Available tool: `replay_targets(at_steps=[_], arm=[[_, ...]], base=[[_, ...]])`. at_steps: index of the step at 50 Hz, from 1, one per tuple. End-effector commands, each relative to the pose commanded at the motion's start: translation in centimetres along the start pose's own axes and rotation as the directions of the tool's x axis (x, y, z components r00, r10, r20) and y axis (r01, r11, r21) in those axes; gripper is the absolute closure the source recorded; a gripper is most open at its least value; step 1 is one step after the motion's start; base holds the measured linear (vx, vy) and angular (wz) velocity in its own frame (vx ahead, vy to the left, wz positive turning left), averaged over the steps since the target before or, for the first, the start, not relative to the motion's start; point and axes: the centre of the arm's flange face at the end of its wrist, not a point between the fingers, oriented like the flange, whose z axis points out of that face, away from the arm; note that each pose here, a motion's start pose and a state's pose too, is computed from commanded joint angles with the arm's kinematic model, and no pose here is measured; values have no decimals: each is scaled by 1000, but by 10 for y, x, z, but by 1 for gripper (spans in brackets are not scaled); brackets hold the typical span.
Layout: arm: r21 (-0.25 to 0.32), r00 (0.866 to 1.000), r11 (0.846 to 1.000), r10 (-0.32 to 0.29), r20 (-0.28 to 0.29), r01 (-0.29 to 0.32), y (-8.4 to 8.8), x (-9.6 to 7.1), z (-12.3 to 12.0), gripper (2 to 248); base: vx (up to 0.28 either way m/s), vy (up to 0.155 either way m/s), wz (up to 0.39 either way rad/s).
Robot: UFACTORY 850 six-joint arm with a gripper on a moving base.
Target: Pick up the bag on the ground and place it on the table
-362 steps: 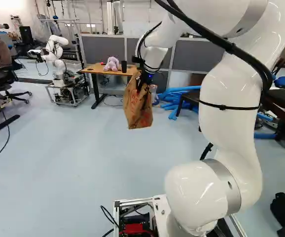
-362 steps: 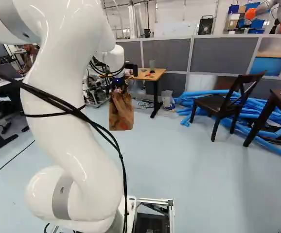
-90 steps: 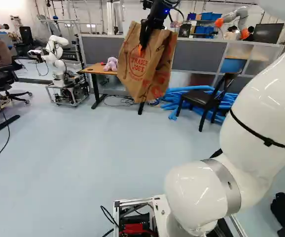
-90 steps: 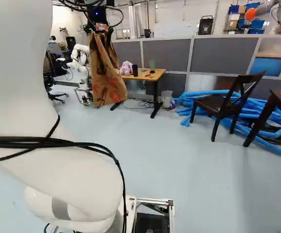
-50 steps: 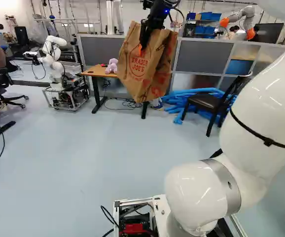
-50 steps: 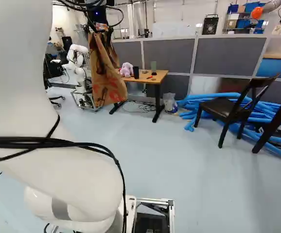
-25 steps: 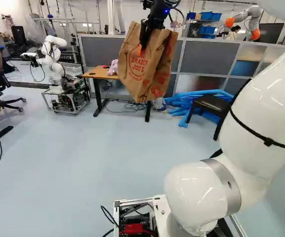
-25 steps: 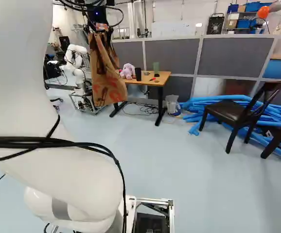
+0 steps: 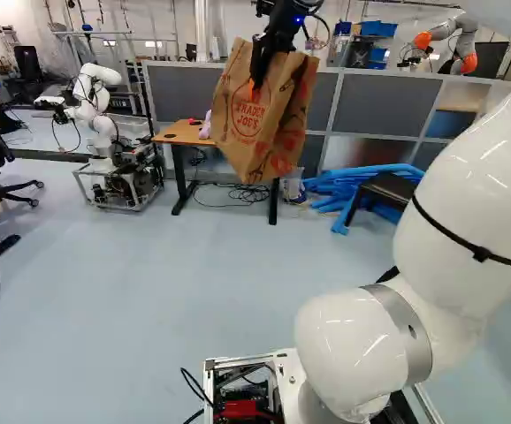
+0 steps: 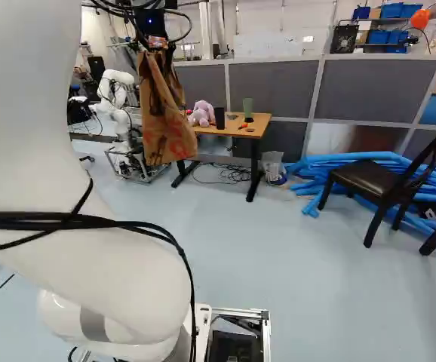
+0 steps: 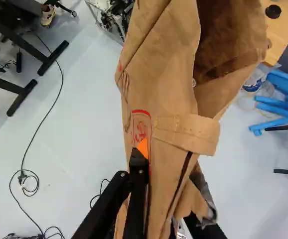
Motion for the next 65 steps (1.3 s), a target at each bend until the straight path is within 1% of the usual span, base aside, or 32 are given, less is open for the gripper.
replay_targets(at_steps=[65], arm=[[0,1000,1000,0,0,0,0,0,0,229]], base=[[184,162,-30]])
